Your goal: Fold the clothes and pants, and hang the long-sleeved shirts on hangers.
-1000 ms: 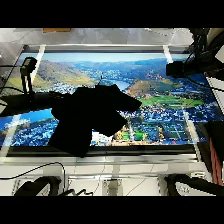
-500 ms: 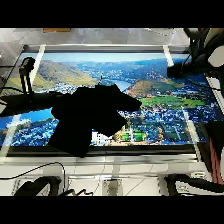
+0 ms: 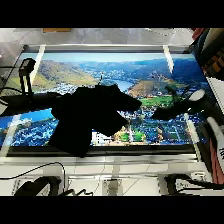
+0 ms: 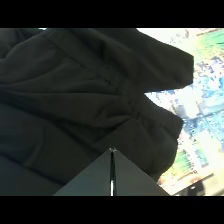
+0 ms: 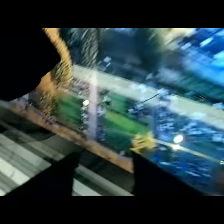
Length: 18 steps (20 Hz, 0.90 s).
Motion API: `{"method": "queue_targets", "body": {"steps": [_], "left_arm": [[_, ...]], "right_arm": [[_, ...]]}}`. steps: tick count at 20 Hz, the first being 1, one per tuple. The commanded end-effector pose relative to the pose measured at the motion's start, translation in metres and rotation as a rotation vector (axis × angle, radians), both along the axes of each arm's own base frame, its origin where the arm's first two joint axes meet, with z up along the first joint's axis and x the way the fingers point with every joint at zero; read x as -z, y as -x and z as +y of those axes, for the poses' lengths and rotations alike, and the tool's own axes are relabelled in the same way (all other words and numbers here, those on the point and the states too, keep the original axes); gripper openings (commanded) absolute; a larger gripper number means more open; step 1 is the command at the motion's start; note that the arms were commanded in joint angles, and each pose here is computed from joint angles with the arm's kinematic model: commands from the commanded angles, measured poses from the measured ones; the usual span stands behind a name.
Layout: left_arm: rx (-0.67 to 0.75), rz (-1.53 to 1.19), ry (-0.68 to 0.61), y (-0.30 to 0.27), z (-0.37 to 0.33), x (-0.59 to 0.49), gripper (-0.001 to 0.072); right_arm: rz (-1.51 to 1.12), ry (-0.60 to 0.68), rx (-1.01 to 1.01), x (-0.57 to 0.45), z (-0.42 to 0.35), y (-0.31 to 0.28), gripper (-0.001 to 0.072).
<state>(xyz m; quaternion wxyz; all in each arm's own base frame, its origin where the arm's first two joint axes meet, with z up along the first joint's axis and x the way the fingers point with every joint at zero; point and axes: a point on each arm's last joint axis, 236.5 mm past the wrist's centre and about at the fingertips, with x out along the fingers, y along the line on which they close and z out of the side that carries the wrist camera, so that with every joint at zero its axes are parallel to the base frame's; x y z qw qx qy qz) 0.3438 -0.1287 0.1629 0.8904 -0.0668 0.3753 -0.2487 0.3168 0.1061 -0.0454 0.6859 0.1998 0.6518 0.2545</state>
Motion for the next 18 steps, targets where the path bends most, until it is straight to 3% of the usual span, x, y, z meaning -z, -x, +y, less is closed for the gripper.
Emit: {"method": "queue_targets", "body": {"steps": [1, 2, 3, 4, 10, 18], "left_arm": [[-0.004, -0.001, -0.014, -0.001, 0.003, 0.002, 0.0029], [-0.004, -0.001, -0.014, -0.001, 0.003, 0.002, 0.0207], [-0.004, -0.001, -0.013, -0.001, 0.003, 0.002, 0.0491], [-0.004, -0.001, -0.013, -0.001, 0.003, 0.002, 0.0623], [-0.004, -0.001, -0.013, -0.001, 0.003, 0.002, 0.062], [-0.02, -0.026, -0.008, -0.006, 0.004, -0.002, 0.062]], "right_arm": [[0.045, -0.063, 0.054, 0.04, 0.048, 0.026, 0.0421], [0.046, -0.072, 0.078, 0.042, 0.062, 0.024, 0.0421], [0.039, -0.097, 0.112, 0.041, 0.077, 0.018, 0.0421], [0.031, -0.13, 0.156, 0.038, 0.089, 0.008, 0.0422], [0.211, -0.211, 0.379, 0.058, 0.11, -0.01, 0.0411], [0.214, -0.232, 0.386, 0.062, 0.119, -0.031, 0.0381]]}}
